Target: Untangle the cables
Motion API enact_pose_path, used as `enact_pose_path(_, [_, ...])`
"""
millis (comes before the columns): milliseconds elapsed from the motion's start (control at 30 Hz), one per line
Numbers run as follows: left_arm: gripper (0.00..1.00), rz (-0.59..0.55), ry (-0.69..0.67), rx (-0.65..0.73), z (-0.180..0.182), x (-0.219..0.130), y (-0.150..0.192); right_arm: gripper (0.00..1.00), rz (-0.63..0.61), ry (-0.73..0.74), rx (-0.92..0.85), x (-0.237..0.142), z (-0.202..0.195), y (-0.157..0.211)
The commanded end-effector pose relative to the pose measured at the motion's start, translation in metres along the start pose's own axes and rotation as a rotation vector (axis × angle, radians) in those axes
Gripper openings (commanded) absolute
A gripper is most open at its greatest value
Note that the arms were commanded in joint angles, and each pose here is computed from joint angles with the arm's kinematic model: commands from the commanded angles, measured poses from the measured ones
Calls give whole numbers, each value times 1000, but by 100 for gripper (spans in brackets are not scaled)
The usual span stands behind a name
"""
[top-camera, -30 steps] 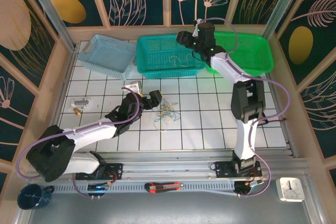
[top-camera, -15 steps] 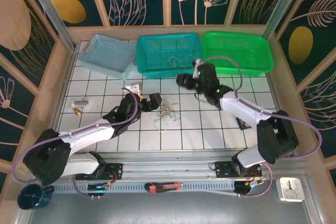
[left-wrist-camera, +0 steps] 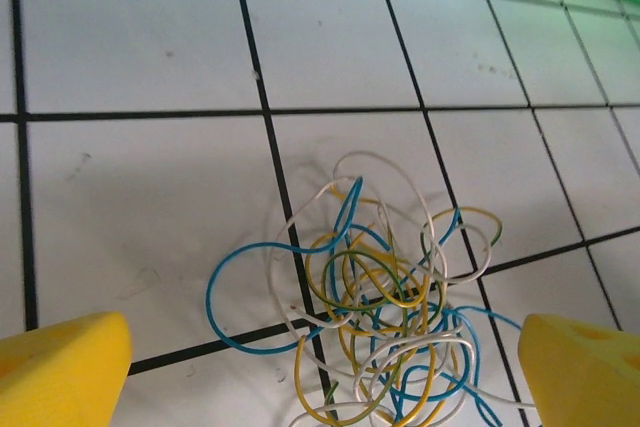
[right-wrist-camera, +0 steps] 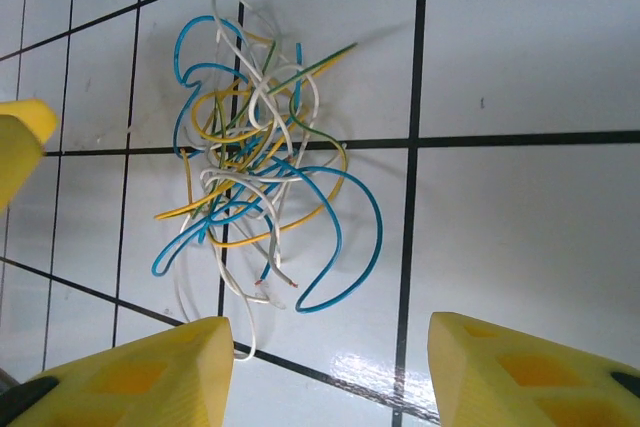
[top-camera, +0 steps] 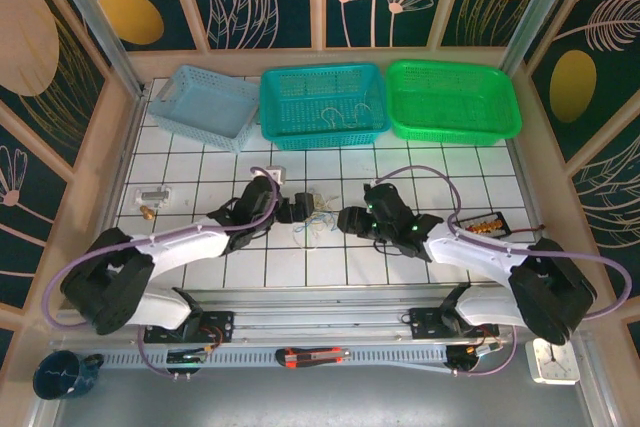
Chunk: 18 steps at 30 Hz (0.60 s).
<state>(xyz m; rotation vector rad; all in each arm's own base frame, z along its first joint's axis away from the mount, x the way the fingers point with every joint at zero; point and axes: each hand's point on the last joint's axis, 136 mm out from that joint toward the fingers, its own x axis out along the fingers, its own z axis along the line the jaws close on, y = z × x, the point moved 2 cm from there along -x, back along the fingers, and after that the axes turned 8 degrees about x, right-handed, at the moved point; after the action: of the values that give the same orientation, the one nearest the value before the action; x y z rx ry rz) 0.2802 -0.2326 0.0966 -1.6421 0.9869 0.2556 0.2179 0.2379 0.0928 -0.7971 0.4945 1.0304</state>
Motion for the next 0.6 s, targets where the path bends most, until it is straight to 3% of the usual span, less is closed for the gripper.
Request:
enact_pose_path(0, [99,67,17,41,-4,8,6,53,21,-47,66,10,8,4])
enact_pose_path(400, [99,71,6,42,-1,10,10,47,34,-36,98,29,5,6])
enact_pose_path(567, [99,76,10,42,-1,13,11,33,32,-38,97,35,8,4])
